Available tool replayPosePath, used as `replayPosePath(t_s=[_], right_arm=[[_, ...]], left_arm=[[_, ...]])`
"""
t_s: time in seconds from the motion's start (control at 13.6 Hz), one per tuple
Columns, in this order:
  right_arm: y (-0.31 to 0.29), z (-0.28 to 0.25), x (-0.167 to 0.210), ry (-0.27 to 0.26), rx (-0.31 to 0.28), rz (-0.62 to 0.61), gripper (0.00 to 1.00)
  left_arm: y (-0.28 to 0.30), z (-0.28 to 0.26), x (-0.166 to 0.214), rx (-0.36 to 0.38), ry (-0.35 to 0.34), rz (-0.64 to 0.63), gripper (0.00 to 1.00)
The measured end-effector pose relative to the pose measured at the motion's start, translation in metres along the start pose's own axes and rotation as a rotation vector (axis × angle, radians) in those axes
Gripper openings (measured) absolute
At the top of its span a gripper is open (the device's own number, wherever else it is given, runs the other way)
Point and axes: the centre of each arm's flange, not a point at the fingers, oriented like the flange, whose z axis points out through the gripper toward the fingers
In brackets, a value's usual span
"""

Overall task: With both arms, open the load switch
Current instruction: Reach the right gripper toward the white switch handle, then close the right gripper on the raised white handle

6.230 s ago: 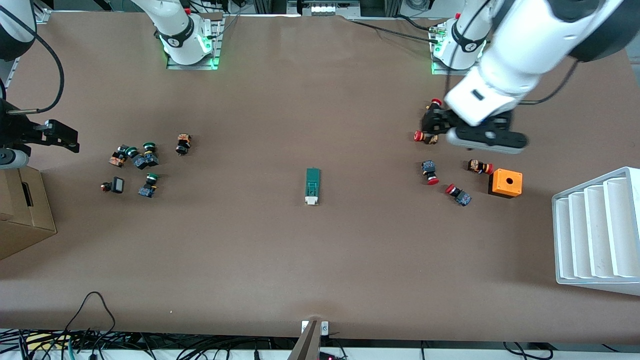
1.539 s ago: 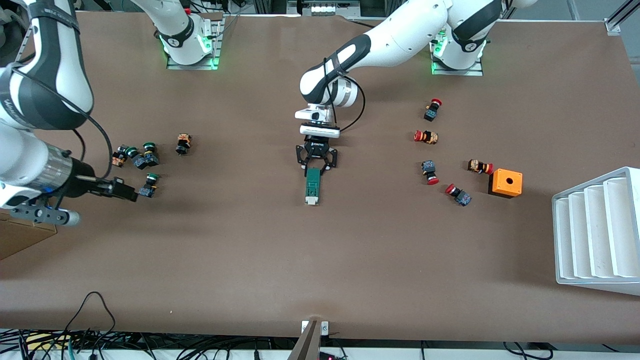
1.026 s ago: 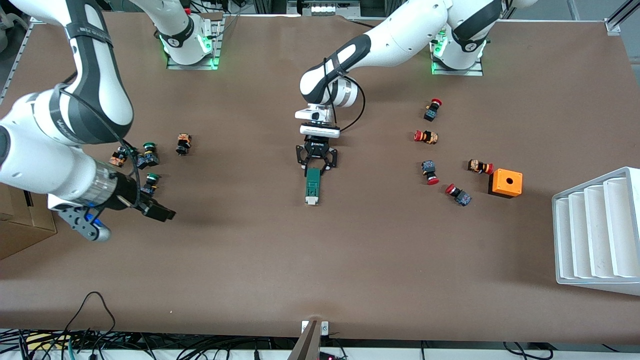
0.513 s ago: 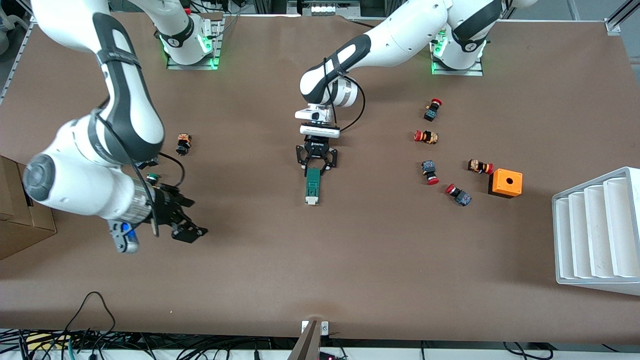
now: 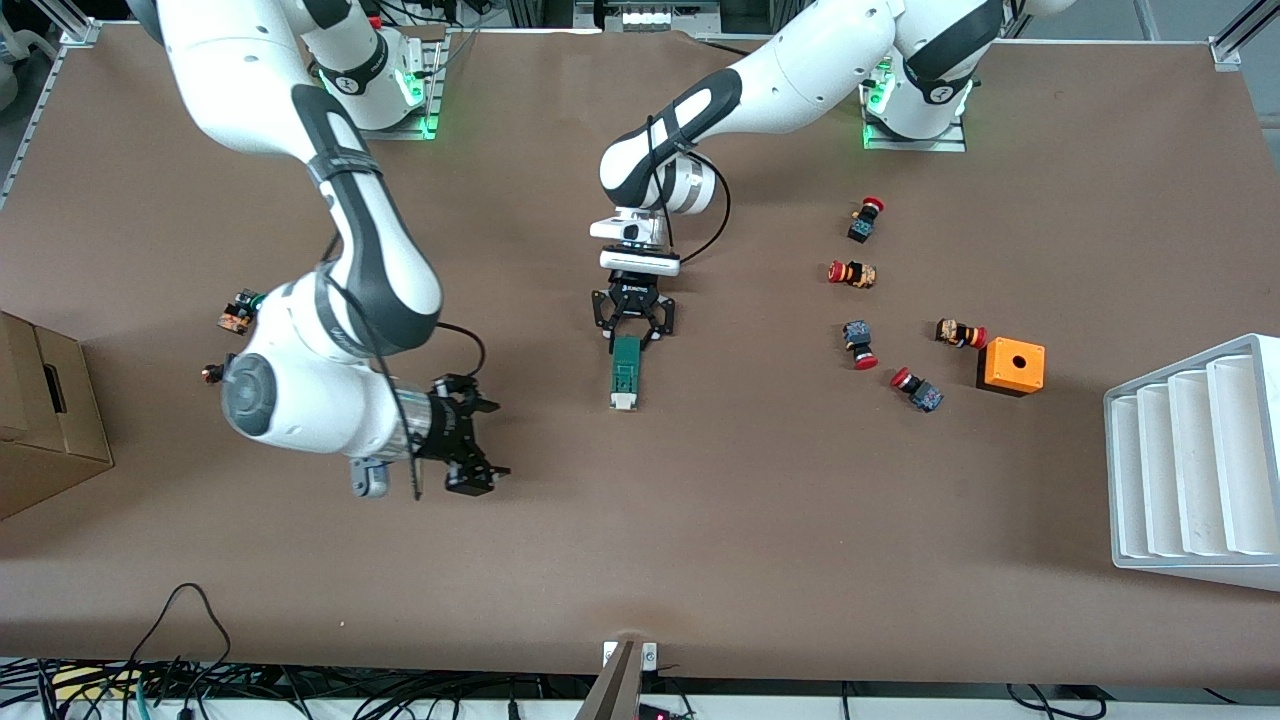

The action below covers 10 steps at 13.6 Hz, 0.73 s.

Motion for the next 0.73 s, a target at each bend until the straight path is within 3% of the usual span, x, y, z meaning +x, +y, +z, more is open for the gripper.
replayPosePath(t_s=[0.73], right_arm=[[0.007, 0.087, -0.057, -0.058, -0.05, 0.183, 0.97]], left_arm=[[0.0, 0.0, 0.0, 0.0, 0.0, 0.0, 0.53]])
